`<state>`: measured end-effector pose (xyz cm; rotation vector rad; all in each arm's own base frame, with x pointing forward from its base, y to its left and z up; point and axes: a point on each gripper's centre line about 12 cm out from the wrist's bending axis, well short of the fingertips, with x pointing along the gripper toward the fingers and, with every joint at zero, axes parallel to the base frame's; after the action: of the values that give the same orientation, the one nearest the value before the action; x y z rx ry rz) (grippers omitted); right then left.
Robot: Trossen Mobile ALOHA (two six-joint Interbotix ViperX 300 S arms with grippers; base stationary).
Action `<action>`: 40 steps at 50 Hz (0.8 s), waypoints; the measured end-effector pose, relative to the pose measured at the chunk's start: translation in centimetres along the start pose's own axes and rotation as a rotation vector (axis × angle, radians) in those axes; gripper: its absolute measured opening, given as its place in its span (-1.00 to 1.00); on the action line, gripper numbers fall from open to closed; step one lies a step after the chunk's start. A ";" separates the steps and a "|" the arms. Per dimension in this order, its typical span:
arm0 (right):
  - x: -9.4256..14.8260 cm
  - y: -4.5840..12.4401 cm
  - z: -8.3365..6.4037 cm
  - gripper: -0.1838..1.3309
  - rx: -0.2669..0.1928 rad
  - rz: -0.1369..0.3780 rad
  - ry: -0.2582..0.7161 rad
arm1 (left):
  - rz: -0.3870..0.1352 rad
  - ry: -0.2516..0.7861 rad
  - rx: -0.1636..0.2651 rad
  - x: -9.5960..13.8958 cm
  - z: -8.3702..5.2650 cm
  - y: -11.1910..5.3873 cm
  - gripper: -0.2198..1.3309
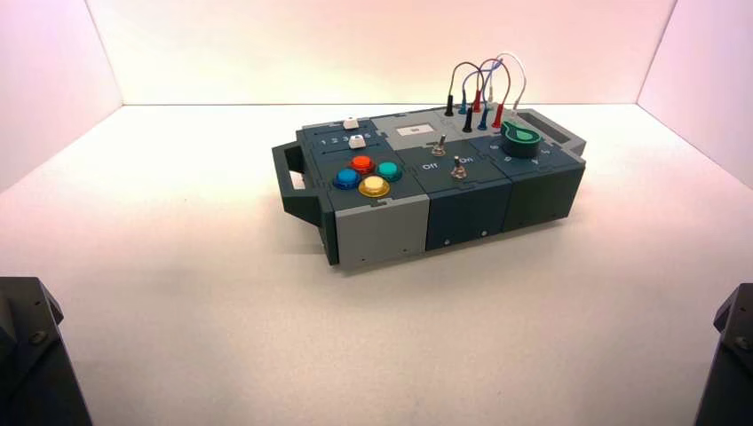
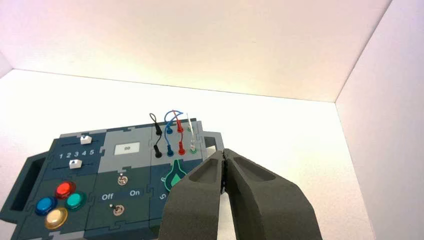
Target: Move the right gripper to the right.
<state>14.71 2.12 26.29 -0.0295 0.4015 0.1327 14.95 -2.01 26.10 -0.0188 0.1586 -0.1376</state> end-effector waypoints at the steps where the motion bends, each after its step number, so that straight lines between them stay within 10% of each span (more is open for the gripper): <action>1: 0.0 0.0 -0.1 -0.95 0.000 0.000 0.002 | 0.000 0.000 0.000 0.0 0.0 0.0 -0.92; 40: 1.2 -1.0 2.4 -0.95 -0.025 -0.062 0.030 | 0.000 0.009 0.000 0.1 -0.1 0.0 -0.92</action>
<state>16.86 1.44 28.04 -0.0690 0.4289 0.0758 15.02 -2.02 25.97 -0.0184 0.1678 -0.1380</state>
